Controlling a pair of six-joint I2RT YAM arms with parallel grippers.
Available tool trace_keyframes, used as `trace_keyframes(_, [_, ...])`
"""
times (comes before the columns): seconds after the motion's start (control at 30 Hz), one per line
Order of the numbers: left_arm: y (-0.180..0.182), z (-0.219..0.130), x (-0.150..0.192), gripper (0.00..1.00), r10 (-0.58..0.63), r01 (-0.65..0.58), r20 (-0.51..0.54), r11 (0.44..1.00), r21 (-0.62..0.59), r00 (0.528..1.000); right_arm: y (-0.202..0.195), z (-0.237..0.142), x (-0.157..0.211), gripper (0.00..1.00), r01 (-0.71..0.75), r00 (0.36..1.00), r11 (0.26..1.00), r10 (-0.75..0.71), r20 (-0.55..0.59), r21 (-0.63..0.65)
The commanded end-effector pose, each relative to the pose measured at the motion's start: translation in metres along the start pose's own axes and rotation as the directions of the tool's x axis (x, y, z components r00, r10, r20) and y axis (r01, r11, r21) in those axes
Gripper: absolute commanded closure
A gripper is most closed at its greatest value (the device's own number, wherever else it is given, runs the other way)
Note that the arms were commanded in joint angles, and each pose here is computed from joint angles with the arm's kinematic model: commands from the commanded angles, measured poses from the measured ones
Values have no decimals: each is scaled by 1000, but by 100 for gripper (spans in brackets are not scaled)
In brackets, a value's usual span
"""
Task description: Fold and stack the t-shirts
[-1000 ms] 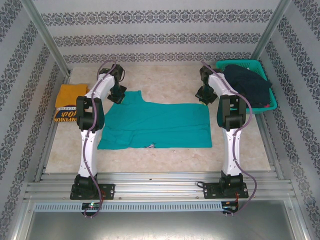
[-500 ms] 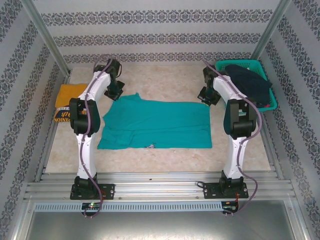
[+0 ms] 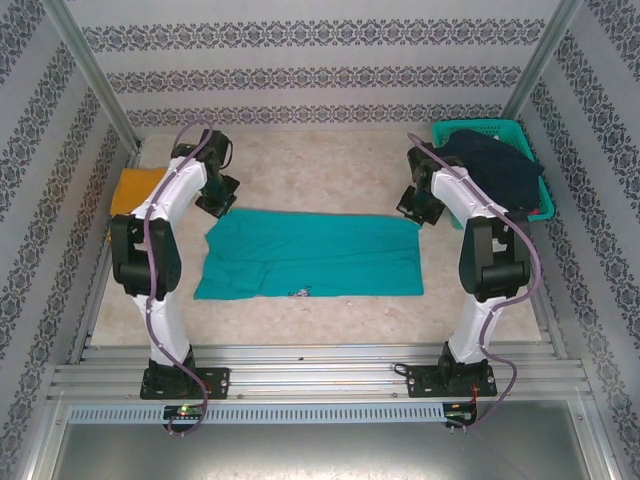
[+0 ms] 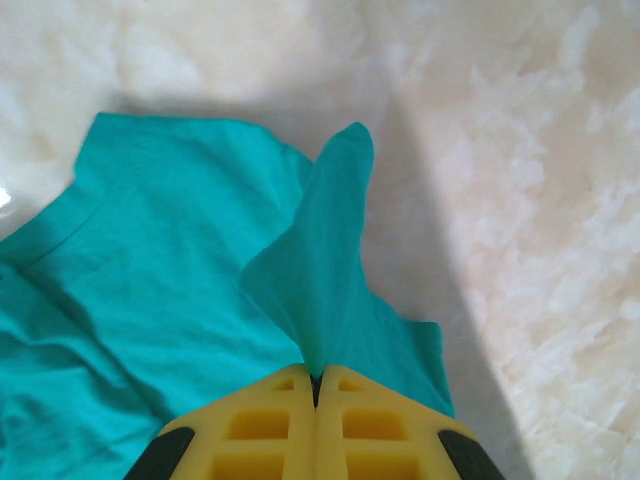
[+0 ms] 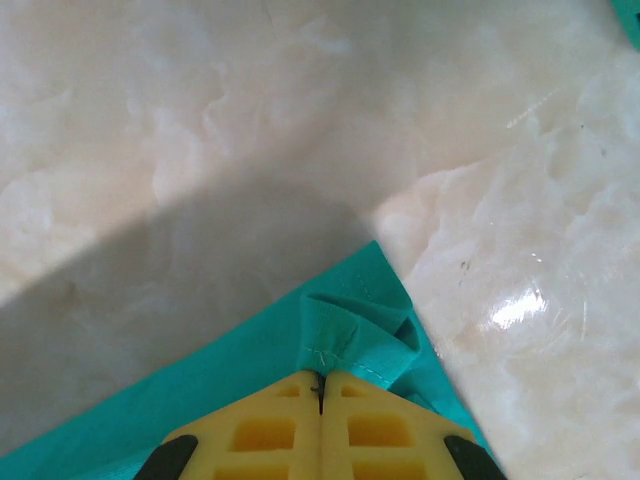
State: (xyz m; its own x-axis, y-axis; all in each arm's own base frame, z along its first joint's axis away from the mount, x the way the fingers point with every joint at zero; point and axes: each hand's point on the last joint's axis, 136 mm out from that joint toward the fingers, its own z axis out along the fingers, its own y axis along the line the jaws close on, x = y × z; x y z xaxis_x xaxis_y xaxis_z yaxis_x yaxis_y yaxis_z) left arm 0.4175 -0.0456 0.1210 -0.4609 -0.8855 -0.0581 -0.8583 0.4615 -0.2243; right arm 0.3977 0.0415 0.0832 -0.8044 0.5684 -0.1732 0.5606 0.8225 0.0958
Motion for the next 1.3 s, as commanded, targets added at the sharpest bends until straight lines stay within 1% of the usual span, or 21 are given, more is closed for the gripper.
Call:
trace_keyframes(0.0, [15, -16, -2, 100, 10, -10, 26, 1000, 15, 1000, -1, -12, 9, 100, 40, 999, 999, -40, 19, -8])
trace_keyframes(0.17, [40, -30, 7, 100, -6, 5, 35, 1000, 12, 999, -3, -19, 18, 100, 61, 998, 998, -60, 21, -14])
trace_keyframes(0.33, [61, -34, 22, 100, -11, 11, 11, 1000, 5, 1000, -9, -22, 27, 100, 78, 997, 997, -78, 17, -16])
trace_keyframes(0.6, [91, -43, 36, 100, -33, 33, 16, 999, -6, 999, -19, -22, 40, 100, 82, 997, 997, -82, 10, -13])
trace_keyframes(0.8, [110, -36, 43, 100, -38, 39, 11, 999, -35, 999, -25, -19, 50, 100, 78, 997, 997, -78, -5, -5])
trace_keyframes(1.1, [123, -26, 50, 100, -33, 32, -18, 997, -66, 999, -39, -16, 75, 100, 78, 996, 997, -77, -35, 20])
trace_keyframes(1.27, [135, -23, 54, 100, -48, 46, -24, 996, -79, 999, -41, -23, 83, 100, 76, 996, 997, -75, -39, 21])
